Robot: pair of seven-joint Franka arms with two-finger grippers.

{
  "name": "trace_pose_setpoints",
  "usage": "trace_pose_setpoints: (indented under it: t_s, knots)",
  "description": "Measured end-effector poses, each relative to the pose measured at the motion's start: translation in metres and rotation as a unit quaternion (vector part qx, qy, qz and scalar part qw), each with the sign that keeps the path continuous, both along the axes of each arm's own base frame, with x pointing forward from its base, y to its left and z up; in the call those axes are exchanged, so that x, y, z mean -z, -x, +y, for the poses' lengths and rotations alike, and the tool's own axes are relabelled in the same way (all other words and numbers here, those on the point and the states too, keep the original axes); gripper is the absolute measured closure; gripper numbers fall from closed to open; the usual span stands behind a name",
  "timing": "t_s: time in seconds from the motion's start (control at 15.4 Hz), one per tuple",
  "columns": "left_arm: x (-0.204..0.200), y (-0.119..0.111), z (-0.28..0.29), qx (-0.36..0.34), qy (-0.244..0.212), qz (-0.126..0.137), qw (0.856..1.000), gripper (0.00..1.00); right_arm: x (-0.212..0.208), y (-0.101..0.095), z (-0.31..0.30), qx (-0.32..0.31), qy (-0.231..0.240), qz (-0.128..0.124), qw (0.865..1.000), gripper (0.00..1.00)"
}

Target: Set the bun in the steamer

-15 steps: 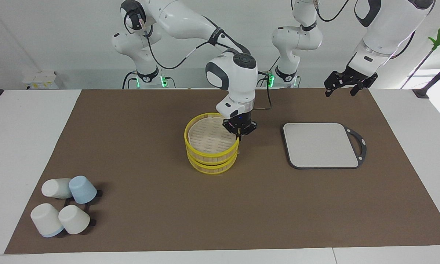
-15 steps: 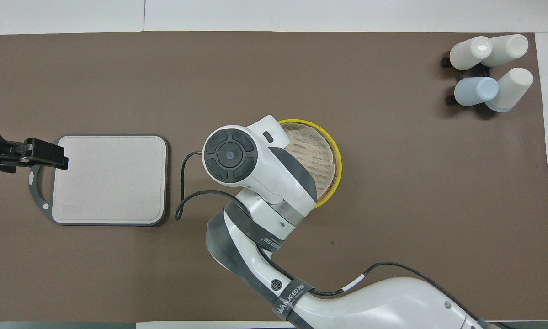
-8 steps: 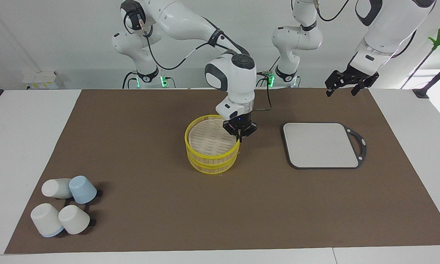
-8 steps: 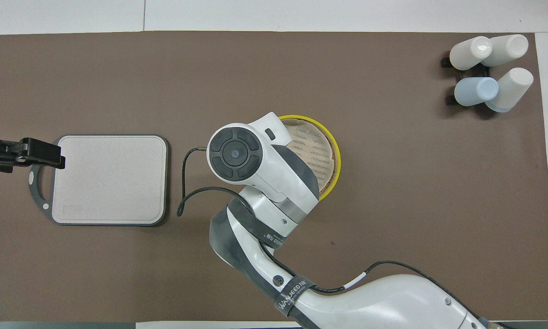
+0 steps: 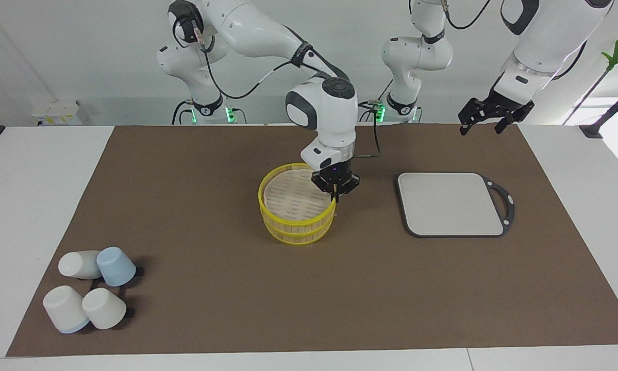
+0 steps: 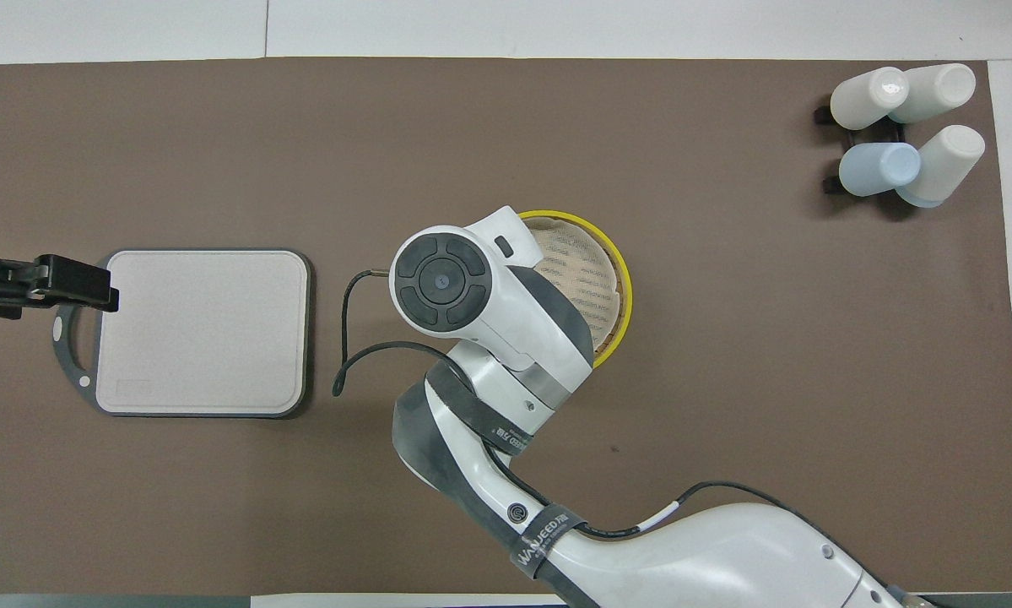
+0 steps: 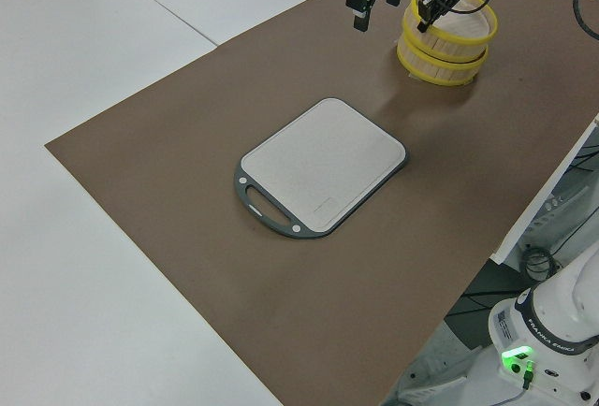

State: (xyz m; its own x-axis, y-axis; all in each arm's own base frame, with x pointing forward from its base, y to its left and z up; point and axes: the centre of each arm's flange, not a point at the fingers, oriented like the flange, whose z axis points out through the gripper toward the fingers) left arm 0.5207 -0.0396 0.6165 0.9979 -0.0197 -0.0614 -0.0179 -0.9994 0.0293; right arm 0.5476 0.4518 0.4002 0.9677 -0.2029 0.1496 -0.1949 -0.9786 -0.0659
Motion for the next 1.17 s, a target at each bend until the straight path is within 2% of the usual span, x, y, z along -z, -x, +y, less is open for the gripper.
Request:
trace_pose_setpoints:
  t_s: [0.52,1.04,1.1,1.17]
  knots:
    - [-0.0001,0.0002,-0.0024,0.002,0.0,0.0,1.0,0.0,0.0036,0.0048,0.002,0.004,-0.007,0.014,1.0,0.92]
    - [-0.0003,0.0003,-0.0026,0.002,0.0,0.0,1.0,0.0,0.0042,0.0041,0.001,0.005,-0.008,0.014,1.0,0.92]
    - [-0.0003,0.0004,-0.0026,0.002,0.0,0.0,1.0,0.0,0.0046,0.004,0.0007,0.006,-0.008,0.015,1.0,0.87]
    - [-0.0004,0.0004,-0.0026,0.002,0.0,0.0,1.0,0.0,0.0056,0.0042,0.0004,0.006,-0.008,0.016,1.0,0.78]
